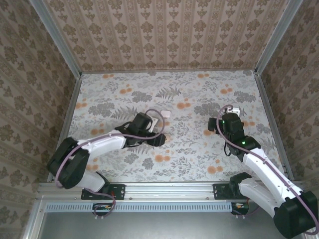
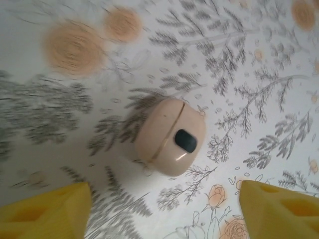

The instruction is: Insert wireless bluetooth earbuds into charging case

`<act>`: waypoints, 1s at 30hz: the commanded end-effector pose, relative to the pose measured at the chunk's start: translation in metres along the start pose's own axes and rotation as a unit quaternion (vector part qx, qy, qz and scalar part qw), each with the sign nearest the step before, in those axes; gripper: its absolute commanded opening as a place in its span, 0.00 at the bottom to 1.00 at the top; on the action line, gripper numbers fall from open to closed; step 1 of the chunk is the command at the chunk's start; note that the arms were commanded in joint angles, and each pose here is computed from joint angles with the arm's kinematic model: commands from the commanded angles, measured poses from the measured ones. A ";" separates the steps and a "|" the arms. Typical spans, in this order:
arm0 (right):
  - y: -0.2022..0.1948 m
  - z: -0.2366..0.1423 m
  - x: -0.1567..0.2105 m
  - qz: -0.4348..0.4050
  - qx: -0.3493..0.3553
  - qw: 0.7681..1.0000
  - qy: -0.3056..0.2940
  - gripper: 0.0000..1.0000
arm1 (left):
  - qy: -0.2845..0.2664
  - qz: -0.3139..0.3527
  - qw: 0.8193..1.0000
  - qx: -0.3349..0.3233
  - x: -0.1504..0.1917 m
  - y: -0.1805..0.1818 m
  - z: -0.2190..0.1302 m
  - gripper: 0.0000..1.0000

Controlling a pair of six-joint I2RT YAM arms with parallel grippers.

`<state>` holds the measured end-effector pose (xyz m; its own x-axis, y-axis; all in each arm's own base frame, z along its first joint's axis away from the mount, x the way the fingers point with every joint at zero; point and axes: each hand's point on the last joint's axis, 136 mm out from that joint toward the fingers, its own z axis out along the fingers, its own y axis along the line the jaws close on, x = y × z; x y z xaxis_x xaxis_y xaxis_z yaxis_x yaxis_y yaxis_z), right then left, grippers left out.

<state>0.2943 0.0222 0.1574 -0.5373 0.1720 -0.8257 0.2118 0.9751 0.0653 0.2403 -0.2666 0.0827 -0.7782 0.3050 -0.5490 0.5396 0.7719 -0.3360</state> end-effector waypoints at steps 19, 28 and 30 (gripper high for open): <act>-0.020 0.044 -0.030 -0.082 0.052 0.986 -0.135 1.00 | -0.240 0.108 0.874 -0.408 -0.049 0.184 -0.148 1.00; -0.026 0.071 -0.025 -0.050 0.044 0.986 -0.155 1.00 | -0.274 0.016 0.872 -0.405 -0.025 0.234 -0.135 1.00; -0.026 0.075 -0.025 -0.047 0.041 0.985 -0.158 1.00 | -0.285 0.025 0.871 -0.400 -0.028 0.235 -0.136 1.00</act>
<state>0.3543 -0.0217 0.1209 -0.3676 -0.0052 -0.9300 0.2611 0.9592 -0.1086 0.3336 -0.0150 0.1014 -0.4650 0.2352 -0.8535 0.0041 0.9646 0.2635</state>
